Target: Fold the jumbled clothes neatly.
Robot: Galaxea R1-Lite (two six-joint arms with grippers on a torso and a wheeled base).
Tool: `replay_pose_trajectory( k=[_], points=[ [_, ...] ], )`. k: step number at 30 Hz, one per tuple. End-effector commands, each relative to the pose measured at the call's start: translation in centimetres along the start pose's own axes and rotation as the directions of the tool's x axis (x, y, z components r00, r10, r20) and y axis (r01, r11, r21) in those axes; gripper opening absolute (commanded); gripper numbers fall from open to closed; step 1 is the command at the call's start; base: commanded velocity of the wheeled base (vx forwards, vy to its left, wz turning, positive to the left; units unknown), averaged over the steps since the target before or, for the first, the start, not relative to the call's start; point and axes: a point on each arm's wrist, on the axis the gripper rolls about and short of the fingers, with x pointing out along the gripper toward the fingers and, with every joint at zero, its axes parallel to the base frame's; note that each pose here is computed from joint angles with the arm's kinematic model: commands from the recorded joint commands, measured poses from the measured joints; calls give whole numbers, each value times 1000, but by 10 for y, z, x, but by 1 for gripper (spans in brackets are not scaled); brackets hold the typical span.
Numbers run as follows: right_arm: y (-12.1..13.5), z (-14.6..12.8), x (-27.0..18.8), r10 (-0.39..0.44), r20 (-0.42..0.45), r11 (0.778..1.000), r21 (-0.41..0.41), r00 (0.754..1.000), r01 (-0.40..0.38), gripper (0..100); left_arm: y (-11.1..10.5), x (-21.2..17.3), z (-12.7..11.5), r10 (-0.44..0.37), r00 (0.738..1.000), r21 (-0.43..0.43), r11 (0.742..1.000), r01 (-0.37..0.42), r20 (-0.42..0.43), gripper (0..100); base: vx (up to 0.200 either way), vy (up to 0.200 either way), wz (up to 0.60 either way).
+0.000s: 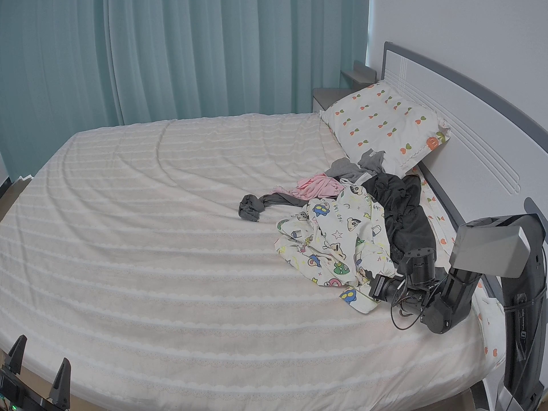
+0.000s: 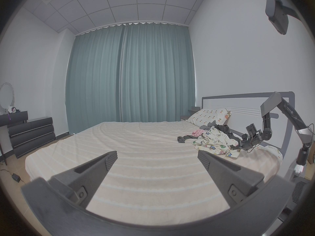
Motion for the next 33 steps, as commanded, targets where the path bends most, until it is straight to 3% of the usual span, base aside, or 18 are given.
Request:
replay_pose_trajectory(
  k=[1, 10, 17, 21, 23, 24, 26, 27, 28, 29, 30, 31, 33],
  points=[
    [13, 13, -50, 133, 48, 991, -6, 990, -133, 0, 0, 0, -5, 1, 1000, 0, 1000, -1, -1, 100, 0, 0, 0],
    [20, 21, -90, 221, 98, 975, -13, 970, -221, 0, 0, 0, -5, 1, 1000, 0, 1000, -1, -1, 100, 0, 0, 0],
    [41, 37, -122, 341, 141, 940, -44, 929, -338, 0, 0, 0, -5, 1, 1000, 0, 1000, -1, 0, 100, 0, 0, 0],
    [63, 48, -146, 475, 159, 880, -93, 866, -466, 0, 0, 1, -4, -4, 1000, 20, 1000, 4, -1, 100, 0, 0, 0],
    [69, 52, -151, 501, 176, 865, -104, 847, -490, 0, 0, 1, -4, -6, 1000, 17, 1000, 6, -11, 100, 0, 0, 0],
    [78, 60, -160, 545, 203, 838, -98, 814, -537, 0, 0, 2, -4, -15, 1000, 18, 1000, 15, -20, 100, 0, 0, 0],
    [88, 67, -169, 595, 222, 801, -82, 772, -593, 0, -1, 1, -3, -36, 999, 27, 999, 36, -7, 100, 0, 0, 0],
    [94, 73, -175, 624, 230, 777, -80, 747, -625, 0, -1, 0, 10, -50, 998, 24, 999, 49, 26, 100, 0, 0, 0],
    [98, 78, -180, 647, 233, 757, -86, 726, -647, 0, -1, -3, 43, -51, 994, 3, 999, 51, 94, 100, 0, 0, 0],
    [100, 80, -183, 657, 234, 749, -91, 717, -657, 0, 0, -3, 59, -51, 992, -18, 998, 53, 114, 100, 0, 0, 0],
    [107, 87, -192, 686, 225, 723, -103, 692, -683, 0, 0, 5, 104, -56, 989, -116, 991, 73, 139, 100, 0, 0, 0],
    [113, 92, -199, 709, 217, 700, -108, 671, -705, 0, 0, 11, 124, -69, 988, -170, 981, 93, 141, 100, 0, 0, 0],
    [125, 99, -211, 746, 193, 662, -111, 637, -742, 0, -1, 25, 139, -115, 987, -174, 976, 133, 109, 100, 0, 0, 0]
  ],
)
